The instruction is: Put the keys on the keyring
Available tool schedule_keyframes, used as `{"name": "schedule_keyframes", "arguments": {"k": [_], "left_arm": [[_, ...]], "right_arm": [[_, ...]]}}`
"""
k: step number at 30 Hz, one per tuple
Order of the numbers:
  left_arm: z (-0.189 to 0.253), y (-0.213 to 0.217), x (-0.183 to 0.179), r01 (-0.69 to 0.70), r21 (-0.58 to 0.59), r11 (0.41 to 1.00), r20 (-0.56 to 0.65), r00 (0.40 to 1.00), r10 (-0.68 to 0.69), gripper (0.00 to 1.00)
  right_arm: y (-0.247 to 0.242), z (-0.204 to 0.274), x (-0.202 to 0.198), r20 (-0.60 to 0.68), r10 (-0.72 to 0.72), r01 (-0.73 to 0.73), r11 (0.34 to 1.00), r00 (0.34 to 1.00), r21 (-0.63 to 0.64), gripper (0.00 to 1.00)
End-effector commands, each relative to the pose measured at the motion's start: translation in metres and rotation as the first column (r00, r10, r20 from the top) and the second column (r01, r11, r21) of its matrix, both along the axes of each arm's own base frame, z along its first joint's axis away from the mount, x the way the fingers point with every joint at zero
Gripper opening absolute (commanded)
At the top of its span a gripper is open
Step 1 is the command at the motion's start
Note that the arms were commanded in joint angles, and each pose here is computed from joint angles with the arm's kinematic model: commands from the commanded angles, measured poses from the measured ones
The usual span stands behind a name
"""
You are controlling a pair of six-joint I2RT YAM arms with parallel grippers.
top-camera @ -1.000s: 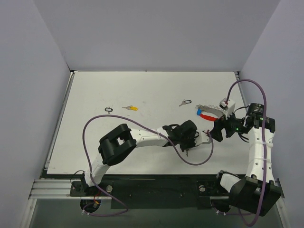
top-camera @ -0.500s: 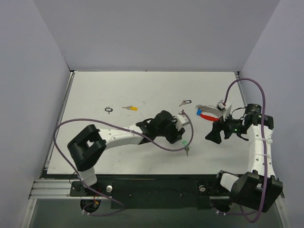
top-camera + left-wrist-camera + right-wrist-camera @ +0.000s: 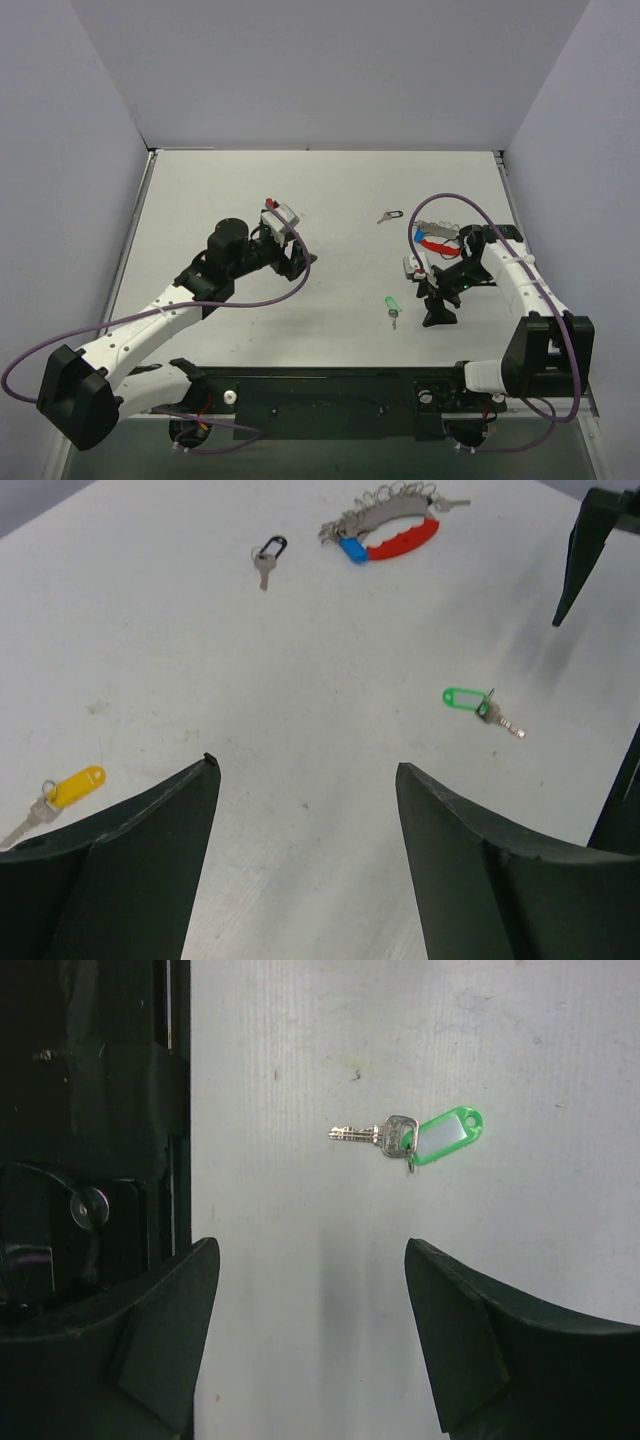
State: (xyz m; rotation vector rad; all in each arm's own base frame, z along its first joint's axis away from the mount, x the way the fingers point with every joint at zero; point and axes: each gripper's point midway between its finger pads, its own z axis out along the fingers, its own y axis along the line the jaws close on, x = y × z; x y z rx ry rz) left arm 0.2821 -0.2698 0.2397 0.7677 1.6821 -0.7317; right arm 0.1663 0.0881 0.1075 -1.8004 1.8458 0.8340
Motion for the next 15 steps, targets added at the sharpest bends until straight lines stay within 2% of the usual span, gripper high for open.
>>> {"name": "schedule_keyframes", "arguments": {"k": [1,4,7,8,11,15], "left_arm": [[-0.028,0.019,-0.005,-0.046,0.036,0.998,0.057,0.997,0.044,0.83],[-0.024,0.022,-0.005,-0.057,0.075,0.996,0.084,0.995,0.051,0.83],[-0.020,0.024,-0.006,-0.044,0.095,0.995,0.103,0.994,0.034,0.83],[-0.019,0.024,-0.006,-0.046,0.095,0.994,0.106,0.994,0.035,0.83],[-0.019,0.025,-0.007,-0.046,0.092,0.995,0.107,0.994,0.036,0.83],[-0.020,0.021,-0.009,-0.025,0.090,0.996,0.098,0.995,0.016,0.83]], "right_arm": [[-0.001,-0.018,-0.004,-0.013,0.225,-0.226,0.973,0.974,-0.048,0.67],[0.002,-0.028,0.007,-0.029,0.246,-0.248,0.965,0.969,-0.089,0.58],[-0.003,-0.043,0.018,-0.073,0.206,-0.218,0.947,0.976,-0.236,0.52],[-0.002,-0.049,0.027,-0.069,0.151,-0.164,0.948,0.986,-0.274,0.49],[-0.004,-0.061,0.041,-0.039,0.113,-0.119,0.917,0.993,-0.380,0.48],[-0.002,-0.069,0.048,-0.033,0.111,-0.114,0.896,0.993,-0.430,0.47]]}}
